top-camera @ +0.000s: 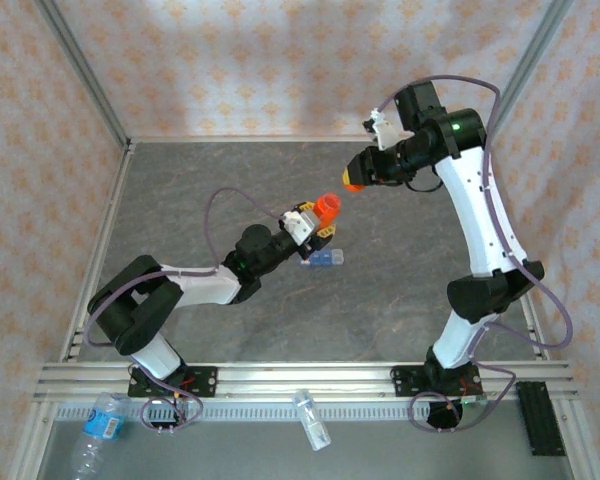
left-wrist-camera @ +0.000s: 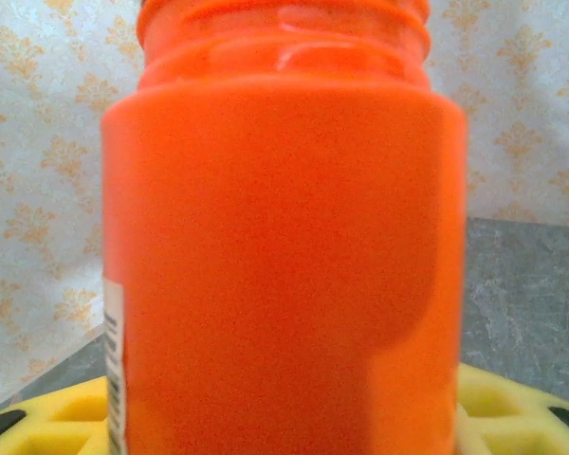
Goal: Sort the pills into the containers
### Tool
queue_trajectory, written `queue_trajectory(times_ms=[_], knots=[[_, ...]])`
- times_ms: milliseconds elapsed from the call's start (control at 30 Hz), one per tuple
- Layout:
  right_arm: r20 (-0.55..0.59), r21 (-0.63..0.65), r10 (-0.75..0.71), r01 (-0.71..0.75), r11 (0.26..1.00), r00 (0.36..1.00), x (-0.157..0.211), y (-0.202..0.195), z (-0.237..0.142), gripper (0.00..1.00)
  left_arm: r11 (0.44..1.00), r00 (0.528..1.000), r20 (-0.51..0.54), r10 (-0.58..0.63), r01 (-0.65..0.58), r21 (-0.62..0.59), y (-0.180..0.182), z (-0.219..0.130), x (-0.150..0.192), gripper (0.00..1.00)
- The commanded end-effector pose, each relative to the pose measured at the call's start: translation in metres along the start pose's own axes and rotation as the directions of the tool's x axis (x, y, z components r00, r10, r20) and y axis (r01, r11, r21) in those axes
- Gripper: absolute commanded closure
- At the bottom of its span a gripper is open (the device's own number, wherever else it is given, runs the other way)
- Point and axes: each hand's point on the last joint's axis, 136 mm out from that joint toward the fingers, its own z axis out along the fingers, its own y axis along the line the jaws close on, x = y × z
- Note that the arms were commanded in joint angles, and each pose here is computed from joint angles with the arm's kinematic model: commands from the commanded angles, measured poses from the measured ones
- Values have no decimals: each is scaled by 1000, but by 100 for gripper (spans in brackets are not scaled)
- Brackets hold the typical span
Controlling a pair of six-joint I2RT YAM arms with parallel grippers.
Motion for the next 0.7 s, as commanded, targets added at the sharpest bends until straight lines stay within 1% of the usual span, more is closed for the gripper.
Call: queue_trajectory(times_ms=[0, 200, 400, 667], knots=[[-31, -46, -32, 30, 998, 999, 3, 9, 4, 57, 999, 998, 42, 47, -47, -15, 6, 4, -12, 100], [-68, -74, -47, 42, 996, 997, 11, 14, 12, 58, 998, 998, 36, 53, -53, -19, 6, 5, -8, 100], [-125, -62, -59, 51, 997, 990, 23, 15, 25, 60, 998, 997, 35, 64, -63, -20, 7, 6, -8, 100], [-151, -73, -58, 47, 996, 987, 30, 16, 32, 60, 997, 997, 34, 75, -74, -18, 6, 5, -9, 100]])
